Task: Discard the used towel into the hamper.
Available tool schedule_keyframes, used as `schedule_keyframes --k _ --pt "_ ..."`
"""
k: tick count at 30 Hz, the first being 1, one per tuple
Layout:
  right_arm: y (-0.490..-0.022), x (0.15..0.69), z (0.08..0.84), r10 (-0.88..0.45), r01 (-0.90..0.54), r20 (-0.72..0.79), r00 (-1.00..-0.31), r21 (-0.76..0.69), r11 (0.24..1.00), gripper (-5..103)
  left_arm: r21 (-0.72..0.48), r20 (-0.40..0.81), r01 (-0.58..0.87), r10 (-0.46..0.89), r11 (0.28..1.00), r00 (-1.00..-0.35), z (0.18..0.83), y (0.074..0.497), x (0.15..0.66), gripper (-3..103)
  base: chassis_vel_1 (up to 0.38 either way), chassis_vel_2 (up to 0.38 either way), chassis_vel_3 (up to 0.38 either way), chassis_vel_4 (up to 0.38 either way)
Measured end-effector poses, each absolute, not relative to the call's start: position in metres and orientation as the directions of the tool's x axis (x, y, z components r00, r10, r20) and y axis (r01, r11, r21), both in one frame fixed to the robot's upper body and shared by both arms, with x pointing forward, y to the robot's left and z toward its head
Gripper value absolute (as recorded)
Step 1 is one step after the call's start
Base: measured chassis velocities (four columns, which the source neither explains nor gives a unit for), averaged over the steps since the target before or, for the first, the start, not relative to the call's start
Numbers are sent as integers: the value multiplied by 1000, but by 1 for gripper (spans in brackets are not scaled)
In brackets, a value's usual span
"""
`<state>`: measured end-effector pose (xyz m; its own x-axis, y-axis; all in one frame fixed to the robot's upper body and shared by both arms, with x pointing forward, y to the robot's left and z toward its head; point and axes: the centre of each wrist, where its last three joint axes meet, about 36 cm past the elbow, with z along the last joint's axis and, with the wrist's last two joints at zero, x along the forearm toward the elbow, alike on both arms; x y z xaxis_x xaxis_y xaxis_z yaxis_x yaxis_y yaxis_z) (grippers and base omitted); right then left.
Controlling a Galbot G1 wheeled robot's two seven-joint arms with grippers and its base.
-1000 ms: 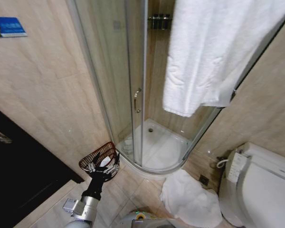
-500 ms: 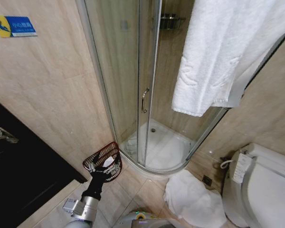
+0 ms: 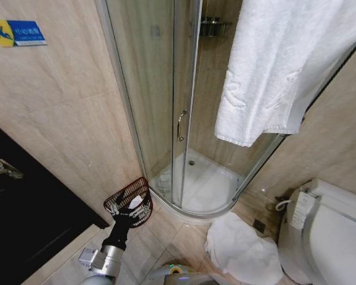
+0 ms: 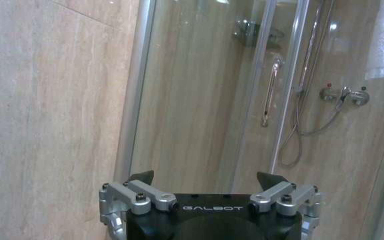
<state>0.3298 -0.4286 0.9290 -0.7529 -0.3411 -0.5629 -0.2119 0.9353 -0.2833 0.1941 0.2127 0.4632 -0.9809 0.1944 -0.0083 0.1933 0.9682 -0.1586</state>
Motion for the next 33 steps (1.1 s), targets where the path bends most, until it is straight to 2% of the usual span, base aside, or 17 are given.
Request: schedule_keyframes --k 6,11,18,23,27,33 --pt "-412 328 954 -345 -245 -557 -756 -248 937 100 -159 -8 193 194 968 -981 463 213 194 100 0 0 0 0" --pt "-398 326 989 -241 -120 -606 -758 -234 965 100 -159 -8 193 194 968 -981 463 213 194 100 0 0 0 0" --pt "-400 330 1026 -171 -29 -641 -748 -226 974 100 -159 -8 193 194 968 -981 463 213 194 100 0 0 0 0" --pt "-392 331 1042 -196 -59 -637 -745 -230 971 100 -159 -8 193 194 968 -981 463 213 194 100 0 0 0 0" --pt "-370 338 1051 -259 -151 -619 -742 -223 963 100 -159 -8 193 194 968 -981 463 213 194 100 0 0 0 0" --pt "-363 351 1055 -263 -167 -610 -747 -211 963 100 -159 -8 193 194 968 -981 463 213 194 100 0 0 0 0"
